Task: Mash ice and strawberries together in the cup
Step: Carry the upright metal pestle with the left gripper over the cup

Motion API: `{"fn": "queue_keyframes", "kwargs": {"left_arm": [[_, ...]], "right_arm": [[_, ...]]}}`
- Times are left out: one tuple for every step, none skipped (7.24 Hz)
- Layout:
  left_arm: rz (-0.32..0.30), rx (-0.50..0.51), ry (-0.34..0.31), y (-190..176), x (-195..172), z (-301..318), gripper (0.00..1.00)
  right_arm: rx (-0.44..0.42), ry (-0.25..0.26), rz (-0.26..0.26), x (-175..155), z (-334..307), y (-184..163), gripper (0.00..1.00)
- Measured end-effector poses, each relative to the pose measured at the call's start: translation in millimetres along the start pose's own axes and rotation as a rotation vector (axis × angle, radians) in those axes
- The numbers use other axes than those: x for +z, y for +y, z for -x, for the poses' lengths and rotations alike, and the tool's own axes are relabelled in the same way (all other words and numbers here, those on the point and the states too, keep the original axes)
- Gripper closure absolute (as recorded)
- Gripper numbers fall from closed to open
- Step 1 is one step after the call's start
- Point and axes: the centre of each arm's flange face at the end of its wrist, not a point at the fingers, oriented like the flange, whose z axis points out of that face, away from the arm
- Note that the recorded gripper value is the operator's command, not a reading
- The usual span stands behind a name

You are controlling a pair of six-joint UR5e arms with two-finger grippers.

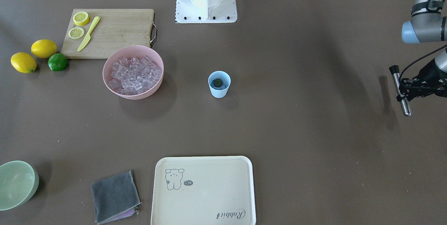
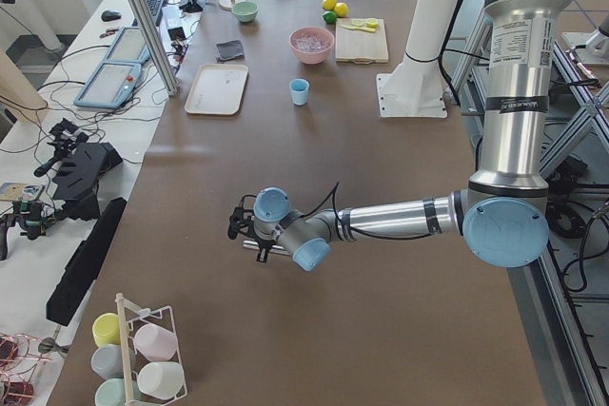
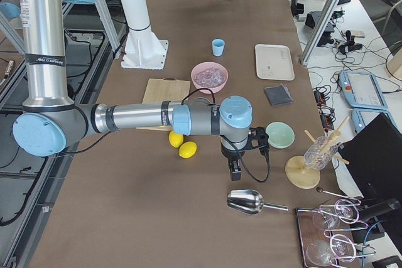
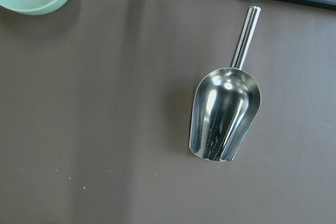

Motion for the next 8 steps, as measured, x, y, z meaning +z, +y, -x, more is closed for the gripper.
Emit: {"fn": "queue_keyframes", "kwargs": {"left_arm": [[-0.047, 0.035, 0.035, -33, -10, -34, 1.00], [-0.096, 0.031, 0.076, -70, -22, -72, 1.00], [-0.138, -0.042, 0.132, -104, -36, -121, 1.00], [-0.161, -0.112, 0.188, -121, -47, -165, 1.00], [-0.189, -0.126, 0.230, -128, -62, -200, 1.00], [-0.234, -0.090, 0.268, -128, -75, -240, 1.00], [-0.289, -0.031, 0.307, -121, -82, -290, 1.00], [-0.349, 0.022, 0.345, -109, -84, -343, 1.00]], "right_arm": [[0.000, -0.001, -0.001, -2, 1, 0, 0.00], [0.000, -0.001, -0.001, -2, 2, -1, 0.00], [0.000, -0.001, -0.001, -3, 2, -2, 0.00], [0.001, -0.001, 0.001, -2, 2, -1, 0.00], [0.003, -0.002, 0.003, -1, 1, 0, 0.00], [0.005, -0.002, 0.006, 0, 0, 1, 0.00], [0.005, -0.003, 0.004, -1, 1, 1, 0.00], [0.006, -0.011, 0.003, -2, 2, -1, 0.00]]}}
